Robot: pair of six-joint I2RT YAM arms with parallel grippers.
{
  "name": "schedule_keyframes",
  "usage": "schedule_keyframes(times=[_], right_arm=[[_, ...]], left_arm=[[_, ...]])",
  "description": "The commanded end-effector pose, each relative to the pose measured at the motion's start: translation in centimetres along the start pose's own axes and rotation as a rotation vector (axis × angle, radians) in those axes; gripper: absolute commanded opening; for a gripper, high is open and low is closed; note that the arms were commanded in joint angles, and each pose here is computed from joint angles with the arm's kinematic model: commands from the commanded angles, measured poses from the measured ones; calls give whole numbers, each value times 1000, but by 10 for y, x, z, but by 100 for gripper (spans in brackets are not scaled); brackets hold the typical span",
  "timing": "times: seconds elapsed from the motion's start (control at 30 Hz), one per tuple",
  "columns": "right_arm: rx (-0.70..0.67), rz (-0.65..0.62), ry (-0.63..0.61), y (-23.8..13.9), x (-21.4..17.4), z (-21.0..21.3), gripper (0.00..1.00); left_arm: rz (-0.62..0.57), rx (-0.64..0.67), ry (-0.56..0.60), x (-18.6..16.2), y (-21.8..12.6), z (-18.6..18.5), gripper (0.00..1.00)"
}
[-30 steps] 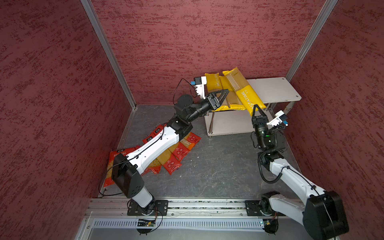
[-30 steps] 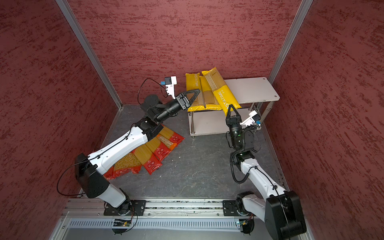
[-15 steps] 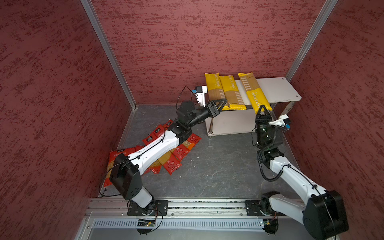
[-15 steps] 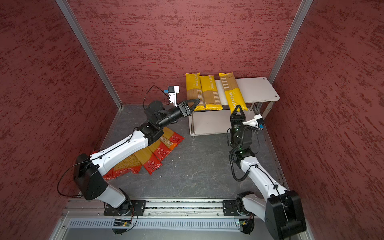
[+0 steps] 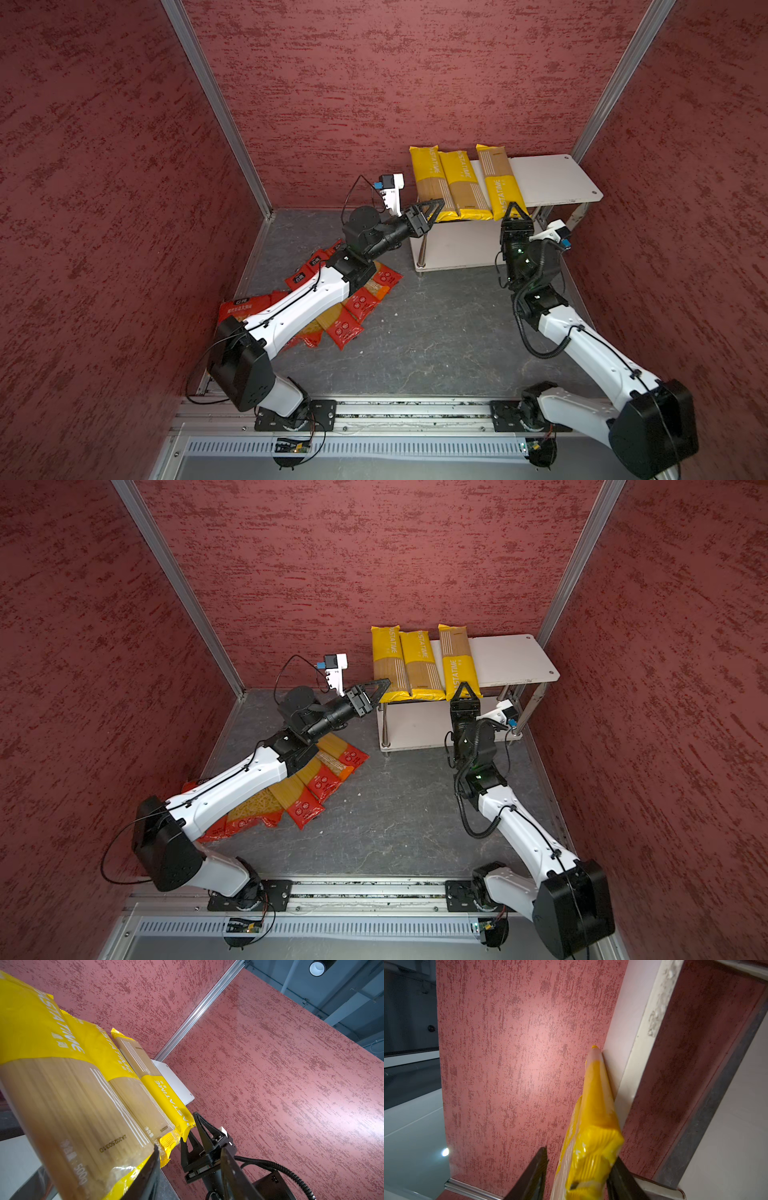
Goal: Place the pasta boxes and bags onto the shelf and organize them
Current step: 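Press the pack's lower end onto the shelf with the right gripper while the left releases, then withdraw both grippers from the shelf and lower them toward the floor bags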
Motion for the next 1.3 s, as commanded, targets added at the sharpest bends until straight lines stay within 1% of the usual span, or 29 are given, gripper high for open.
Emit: schedule_keyframes(times=[0.0,0.07,0.2,0.37,0.5,0.6,0.73,0.83,0.93,1.07,1.27], right_arm=[[-35,57,-15,-1,11,-3,48],[-30,107,-12,3,10,-8,48],[24,163,2,8,8,-4,47],[92,217,10,12,5,10,36],[133,246,14,16,3,21,40],[153,270,10,20,1,26,32],[149,296,7,23,-2,21,20],[149,318,24,24,1,12,13],[162,342,37,24,3,10,10],[173,373,47,26,-1,12,11],[161,353,56,23,0,8,16]], left_arm=[[-27,-22,32,6,-7,-10,47],[-27,-18,32,6,-10,-8,47],[-37,-13,41,7,-14,-8,47],[-46,-6,42,9,-19,-7,47],[-51,-4,43,10,-21,-7,47],[-47,2,41,9,-21,-5,47],[-53,11,45,8,-25,-3,47],[-55,16,49,9,-27,-3,47],[-56,19,51,10,-27,-2,47],[-54,18,50,9,-25,-1,47],[-54,14,49,9,-24,-2,47]])
Point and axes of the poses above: each gripper's point midway between its finger pads, its own y axis out along the fingers, its own z axis along the line the jaws close on, x = y × z, the point moved 4 cm from there along -y, back along the fingers, and after that the axes turned 15 degrees about -y, right-handed, at the moved point
